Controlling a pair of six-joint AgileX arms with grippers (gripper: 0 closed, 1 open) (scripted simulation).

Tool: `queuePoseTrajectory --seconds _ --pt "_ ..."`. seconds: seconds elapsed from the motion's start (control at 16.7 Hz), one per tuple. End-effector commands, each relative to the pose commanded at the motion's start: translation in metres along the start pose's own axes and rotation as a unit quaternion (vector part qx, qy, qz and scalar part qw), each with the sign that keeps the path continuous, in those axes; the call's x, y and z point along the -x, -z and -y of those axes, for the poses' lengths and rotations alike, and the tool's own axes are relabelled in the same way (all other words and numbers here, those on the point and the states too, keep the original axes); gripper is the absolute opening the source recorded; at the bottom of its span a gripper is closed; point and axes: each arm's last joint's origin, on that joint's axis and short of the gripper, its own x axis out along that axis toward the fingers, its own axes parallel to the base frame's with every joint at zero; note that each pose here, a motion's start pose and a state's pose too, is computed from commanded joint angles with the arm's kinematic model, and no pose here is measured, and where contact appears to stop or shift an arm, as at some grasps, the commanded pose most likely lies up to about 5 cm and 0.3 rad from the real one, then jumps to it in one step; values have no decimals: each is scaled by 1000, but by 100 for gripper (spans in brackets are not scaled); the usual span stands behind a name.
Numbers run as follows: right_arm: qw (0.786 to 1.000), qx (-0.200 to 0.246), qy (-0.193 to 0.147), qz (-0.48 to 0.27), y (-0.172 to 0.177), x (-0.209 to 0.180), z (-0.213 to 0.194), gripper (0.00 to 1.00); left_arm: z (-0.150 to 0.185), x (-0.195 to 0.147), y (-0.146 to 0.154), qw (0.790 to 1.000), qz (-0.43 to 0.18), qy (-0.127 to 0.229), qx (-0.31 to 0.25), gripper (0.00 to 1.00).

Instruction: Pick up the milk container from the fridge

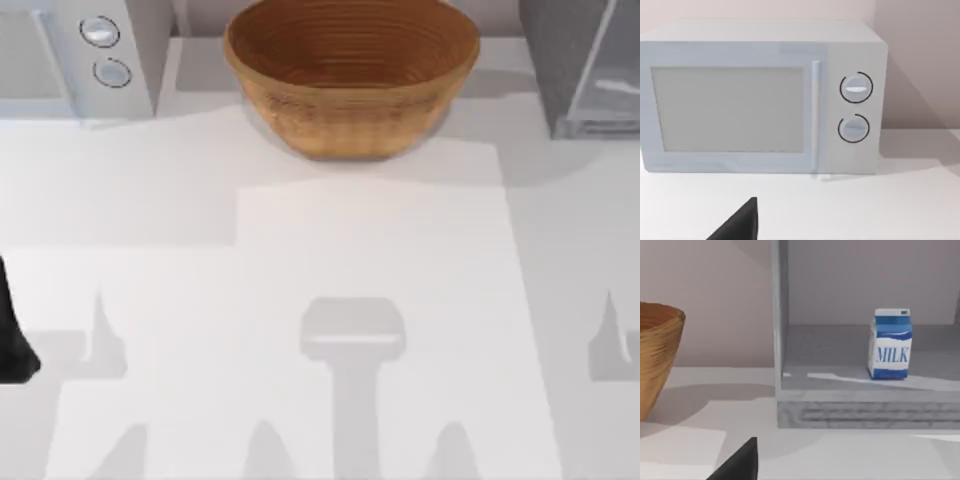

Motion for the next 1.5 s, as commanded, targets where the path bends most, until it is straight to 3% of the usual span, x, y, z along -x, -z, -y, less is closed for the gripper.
queuePoseTrajectory --seconds 0.42,0.72,1.08,1.5 --pt "999 3 -5 34 -22 -7 4 100 0 0 0 1000 0 0 0 100" --pt "998 8 -9 56 -42 -38 19 100 0 0 0 1000 0 0 0 100" --pt "1000 -12 -8 -11 1 -86 54 100 0 0 0 1000 0 0 0 100" --pt "1000 -17 -2 -24 48 -98 90 100 0 0 0 1000 0 0 0 100"
